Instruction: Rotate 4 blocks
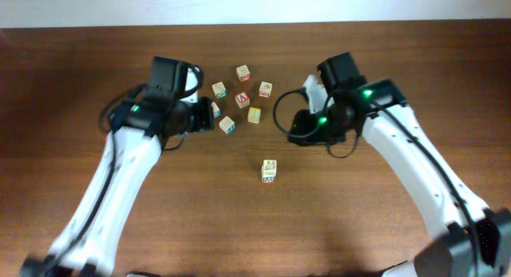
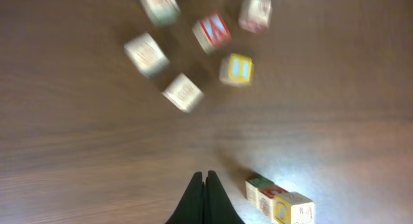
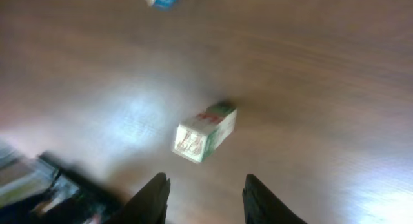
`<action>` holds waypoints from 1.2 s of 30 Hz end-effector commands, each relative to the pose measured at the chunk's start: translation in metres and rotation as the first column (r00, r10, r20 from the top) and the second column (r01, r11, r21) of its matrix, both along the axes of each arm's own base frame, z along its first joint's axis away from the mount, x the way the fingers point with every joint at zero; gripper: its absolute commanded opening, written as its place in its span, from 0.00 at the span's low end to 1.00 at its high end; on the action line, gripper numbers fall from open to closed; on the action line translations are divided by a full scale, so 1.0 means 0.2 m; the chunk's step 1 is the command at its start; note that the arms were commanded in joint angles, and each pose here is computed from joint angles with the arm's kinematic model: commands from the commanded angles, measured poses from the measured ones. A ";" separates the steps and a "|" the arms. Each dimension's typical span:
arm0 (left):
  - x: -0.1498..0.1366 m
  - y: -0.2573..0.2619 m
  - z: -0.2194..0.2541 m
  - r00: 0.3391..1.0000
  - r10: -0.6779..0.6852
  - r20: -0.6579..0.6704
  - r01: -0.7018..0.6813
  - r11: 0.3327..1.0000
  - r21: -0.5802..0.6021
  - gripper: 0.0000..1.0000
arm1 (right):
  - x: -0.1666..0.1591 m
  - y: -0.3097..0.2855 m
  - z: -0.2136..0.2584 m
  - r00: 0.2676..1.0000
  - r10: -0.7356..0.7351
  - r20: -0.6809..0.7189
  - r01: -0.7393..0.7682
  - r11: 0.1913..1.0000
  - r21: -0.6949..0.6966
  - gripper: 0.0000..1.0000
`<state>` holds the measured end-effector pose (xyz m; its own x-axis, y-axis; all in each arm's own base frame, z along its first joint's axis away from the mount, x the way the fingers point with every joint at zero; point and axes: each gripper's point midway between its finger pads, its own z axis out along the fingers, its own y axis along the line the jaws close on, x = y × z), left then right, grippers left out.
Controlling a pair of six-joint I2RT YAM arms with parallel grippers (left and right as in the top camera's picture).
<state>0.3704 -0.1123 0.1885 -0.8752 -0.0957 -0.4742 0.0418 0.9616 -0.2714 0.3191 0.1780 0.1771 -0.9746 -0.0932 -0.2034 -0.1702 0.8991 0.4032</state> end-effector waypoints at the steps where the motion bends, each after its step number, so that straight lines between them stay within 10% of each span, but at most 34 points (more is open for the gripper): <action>1: -0.04 0.28 0.39 0.952 0.146 0.268 -0.196 0.965 0.173 0.30 | 0.06 -0.23 0.34 0.963 -0.063 0.261 0.115 0.975 -0.191 0.42; 2: -0.07 0.32 0.45 0.940 0.162 0.302 -0.222 0.958 0.179 0.35 | 0.04 -0.28 0.40 0.952 -0.074 0.296 0.142 0.966 -0.214 0.52; 3: -0.10 0.33 0.49 0.933 0.168 0.317 -0.234 0.955 0.180 0.69 | 0.01 -0.33 0.47 0.939 -0.086 0.334 0.171 0.957 -0.233 0.60; 5: -0.18 0.35 0.51 0.938 0.167 0.303 -0.231 0.955 0.187 0.99 | -0.09 -0.42 0.61 0.906 -0.109 0.408 0.222 0.945 -0.241 0.80; 7: -0.21 0.36 0.48 0.946 0.166 0.277 -0.225 0.954 0.199 0.99 | -0.20 -0.49 0.70 0.884 -0.121 0.451 0.254 0.935 -0.248 0.98; 20: -0.21 0.35 0.48 0.948 0.161 0.274 -0.219 0.956 0.196 0.99 | -0.33 -0.58 0.77 0.859 -0.136 0.494 0.291 0.923 -0.252 0.98; 36: -0.21 0.35 0.48 0.948 0.161 0.274 -0.219 0.956 0.196 0.99 | -0.39 -0.82 0.02 0.265 -0.212 0.941 0.362 0.926 0.107 0.98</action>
